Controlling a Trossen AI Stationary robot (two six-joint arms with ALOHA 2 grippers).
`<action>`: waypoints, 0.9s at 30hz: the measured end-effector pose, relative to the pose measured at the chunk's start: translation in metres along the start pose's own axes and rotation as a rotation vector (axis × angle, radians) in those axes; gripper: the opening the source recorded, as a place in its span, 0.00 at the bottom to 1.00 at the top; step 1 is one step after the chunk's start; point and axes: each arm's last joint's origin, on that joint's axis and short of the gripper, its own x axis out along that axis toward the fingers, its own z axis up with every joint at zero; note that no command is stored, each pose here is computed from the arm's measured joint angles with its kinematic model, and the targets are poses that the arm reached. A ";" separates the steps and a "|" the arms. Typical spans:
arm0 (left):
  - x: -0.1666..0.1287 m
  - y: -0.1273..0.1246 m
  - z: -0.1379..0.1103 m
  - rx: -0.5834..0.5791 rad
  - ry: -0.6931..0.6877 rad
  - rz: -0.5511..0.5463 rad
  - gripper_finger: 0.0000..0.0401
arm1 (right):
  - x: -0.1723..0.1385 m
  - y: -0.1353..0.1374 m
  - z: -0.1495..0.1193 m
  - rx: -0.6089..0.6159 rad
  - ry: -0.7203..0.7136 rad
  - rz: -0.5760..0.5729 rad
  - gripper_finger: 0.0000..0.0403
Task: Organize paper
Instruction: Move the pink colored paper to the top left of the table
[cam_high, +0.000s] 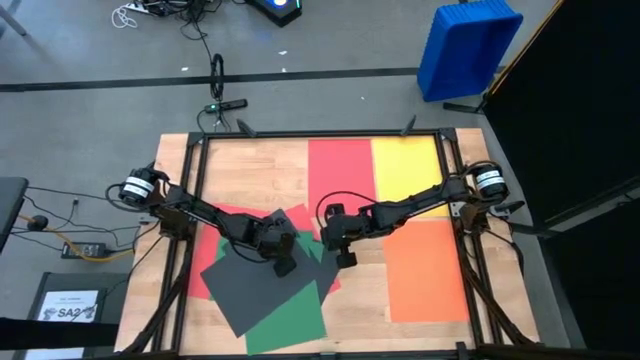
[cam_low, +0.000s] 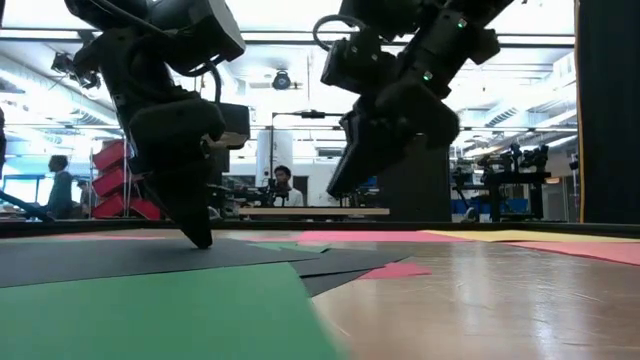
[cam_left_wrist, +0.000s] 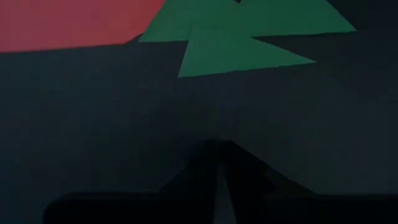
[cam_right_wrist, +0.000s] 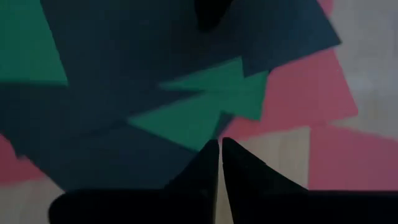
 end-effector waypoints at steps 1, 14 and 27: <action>-0.002 -0.001 0.001 0.001 0.000 -0.007 0.04 | 0.000 0.000 -0.001 0.003 0.009 0.002 0.00; -0.065 0.014 0.013 0.075 -0.193 0.143 0.06 | -0.001 0.005 -0.002 -0.009 0.030 0.013 0.00; -0.062 0.078 0.038 -0.011 -0.034 0.275 0.39 | 0.000 -0.002 0.005 0.012 -0.056 -0.007 0.00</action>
